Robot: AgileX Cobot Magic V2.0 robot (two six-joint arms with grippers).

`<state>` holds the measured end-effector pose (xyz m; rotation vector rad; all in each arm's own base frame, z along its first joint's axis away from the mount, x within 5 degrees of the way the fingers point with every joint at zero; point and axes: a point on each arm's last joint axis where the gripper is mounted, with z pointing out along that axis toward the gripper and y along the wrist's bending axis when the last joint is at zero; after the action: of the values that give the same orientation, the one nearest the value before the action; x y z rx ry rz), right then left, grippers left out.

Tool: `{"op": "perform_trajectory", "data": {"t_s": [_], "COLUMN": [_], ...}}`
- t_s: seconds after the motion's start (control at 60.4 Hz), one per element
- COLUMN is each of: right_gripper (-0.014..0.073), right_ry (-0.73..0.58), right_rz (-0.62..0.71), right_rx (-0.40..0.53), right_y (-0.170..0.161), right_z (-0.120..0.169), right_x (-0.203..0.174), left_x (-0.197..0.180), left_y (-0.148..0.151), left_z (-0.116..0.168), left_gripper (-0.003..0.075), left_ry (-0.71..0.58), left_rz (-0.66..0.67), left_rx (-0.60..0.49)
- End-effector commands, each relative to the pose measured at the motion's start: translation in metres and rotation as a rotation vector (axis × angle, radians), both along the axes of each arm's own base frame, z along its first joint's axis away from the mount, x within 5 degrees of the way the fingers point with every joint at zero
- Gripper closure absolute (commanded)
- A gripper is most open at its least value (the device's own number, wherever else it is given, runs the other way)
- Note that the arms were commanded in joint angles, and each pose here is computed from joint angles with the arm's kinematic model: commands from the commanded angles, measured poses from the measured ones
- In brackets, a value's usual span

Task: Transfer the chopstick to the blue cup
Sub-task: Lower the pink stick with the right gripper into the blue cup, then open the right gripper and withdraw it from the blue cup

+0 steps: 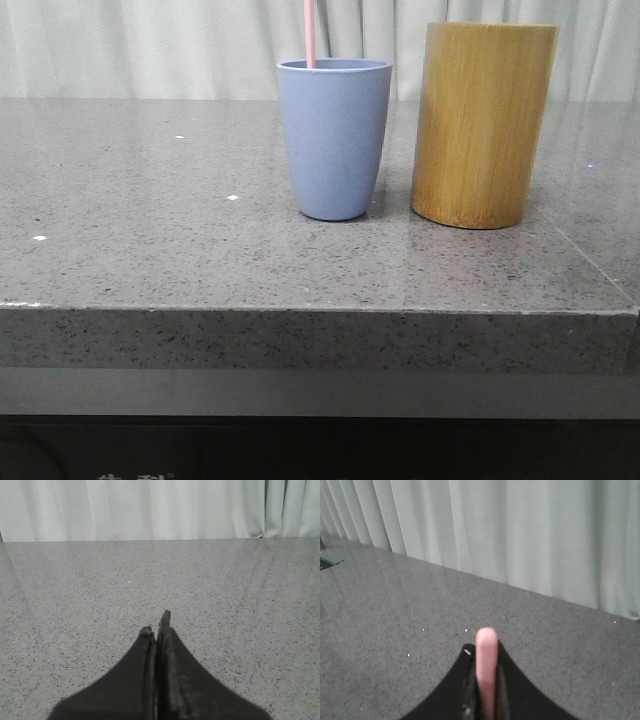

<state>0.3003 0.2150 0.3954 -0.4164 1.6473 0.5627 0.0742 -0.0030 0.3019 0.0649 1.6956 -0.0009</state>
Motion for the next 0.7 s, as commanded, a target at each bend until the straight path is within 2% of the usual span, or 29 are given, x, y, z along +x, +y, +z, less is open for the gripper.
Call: {"op": "perform_trajectory", "data": {"t_s": [0.0,0.083,0.166,0.497,0.679], "right_gripper": [0.0589,0.0504,0.0463,0.0371,0.0391], "right_ry": [-0.09,-0.072,-0.07,-0.095,-0.142], "right_rz": [-0.018,-0.009,-0.008,-0.011,-0.025], "right_rx": [0.059,0.045,0.041,0.047,0.054], "right_y": [-0.007,-0.007,-0.007,-0.011,-0.025], "right_z": [0.027,0.025,0.025,0.032,0.049], "right_x": [-0.007,-0.007,-0.007,-0.012,-0.021], "left_x": [0.0,0.0,0.0,0.0,0.0], "left_y": [0.0,0.0,0.0,0.0,0.0], "left_z": [0.017,0.017,0.017,0.017,0.017], "left_gripper": [0.0739,0.0739,0.0739,0.0739,0.0739], "left_ry": [-0.106,-0.106,-0.106,-0.106,-0.106], "left_rz": [0.001,0.001,0.001,0.001,0.001], "left_rx": [-0.013,-0.013,-0.013,-0.013,-0.013]}}
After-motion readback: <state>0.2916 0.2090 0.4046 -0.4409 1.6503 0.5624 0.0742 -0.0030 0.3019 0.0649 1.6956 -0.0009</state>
